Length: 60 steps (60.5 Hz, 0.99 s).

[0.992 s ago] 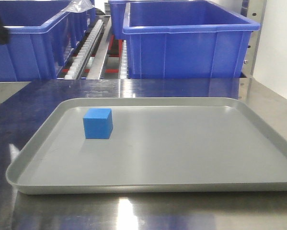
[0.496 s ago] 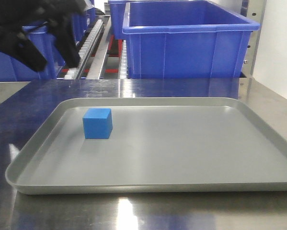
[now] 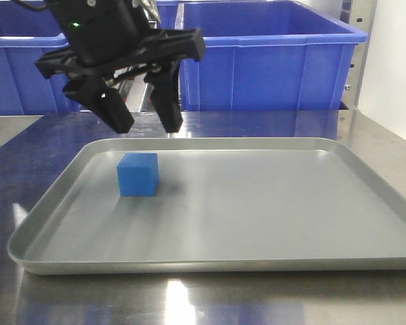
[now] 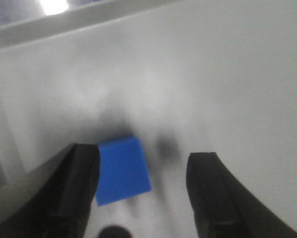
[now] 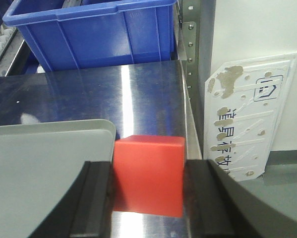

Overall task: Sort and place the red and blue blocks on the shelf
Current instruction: 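Move the left gripper over the blue cube and lower it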

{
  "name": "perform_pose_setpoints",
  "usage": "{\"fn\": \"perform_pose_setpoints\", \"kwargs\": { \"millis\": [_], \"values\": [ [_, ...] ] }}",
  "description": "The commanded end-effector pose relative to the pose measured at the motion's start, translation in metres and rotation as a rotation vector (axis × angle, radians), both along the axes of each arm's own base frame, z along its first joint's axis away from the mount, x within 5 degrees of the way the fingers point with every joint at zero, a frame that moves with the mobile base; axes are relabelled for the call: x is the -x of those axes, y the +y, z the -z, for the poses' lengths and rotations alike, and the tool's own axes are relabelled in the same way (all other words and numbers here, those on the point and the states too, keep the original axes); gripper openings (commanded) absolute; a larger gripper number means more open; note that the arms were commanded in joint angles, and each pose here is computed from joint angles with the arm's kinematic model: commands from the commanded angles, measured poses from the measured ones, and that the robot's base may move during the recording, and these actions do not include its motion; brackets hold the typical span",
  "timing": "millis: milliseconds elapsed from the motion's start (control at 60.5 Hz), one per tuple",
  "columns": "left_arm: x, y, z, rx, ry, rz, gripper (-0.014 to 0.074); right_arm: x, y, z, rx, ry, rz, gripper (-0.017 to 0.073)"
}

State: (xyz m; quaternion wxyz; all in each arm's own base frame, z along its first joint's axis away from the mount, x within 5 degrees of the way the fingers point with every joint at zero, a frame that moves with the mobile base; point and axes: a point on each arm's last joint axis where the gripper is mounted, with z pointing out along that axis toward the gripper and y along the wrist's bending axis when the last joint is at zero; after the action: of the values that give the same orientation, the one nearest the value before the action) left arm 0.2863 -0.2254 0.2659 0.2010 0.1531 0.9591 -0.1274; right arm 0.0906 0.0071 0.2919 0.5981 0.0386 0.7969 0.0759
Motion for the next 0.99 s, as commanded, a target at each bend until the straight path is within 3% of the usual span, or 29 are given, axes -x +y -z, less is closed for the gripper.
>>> {"fn": "perform_pose_setpoints", "kwargs": {
  "millis": [0, 414, 827, 976],
  "values": [
    [0.002, -0.001, -0.024, 0.037, -0.064, -0.028, 0.0452, -0.002, 0.000, -0.017, 0.003, -0.118, 0.004, 0.0050],
    [0.005, 0.000, -0.021, 0.023, -0.022, -0.089, 0.0452, -0.002, 0.000, -0.017, 0.003, -0.118, 0.004, 0.0050],
    [0.005, -0.005, -0.008, -0.025, 0.020, -0.093, 0.0451, -0.002, 0.000, -0.017, 0.003, -0.118, 0.004, 0.0050],
    [0.005, -0.005, -0.008, -0.017, 0.017, -0.109, 0.0451, -0.002, 0.000, -0.017, 0.003, -0.118, 0.004, 0.0050]
  ]
}}
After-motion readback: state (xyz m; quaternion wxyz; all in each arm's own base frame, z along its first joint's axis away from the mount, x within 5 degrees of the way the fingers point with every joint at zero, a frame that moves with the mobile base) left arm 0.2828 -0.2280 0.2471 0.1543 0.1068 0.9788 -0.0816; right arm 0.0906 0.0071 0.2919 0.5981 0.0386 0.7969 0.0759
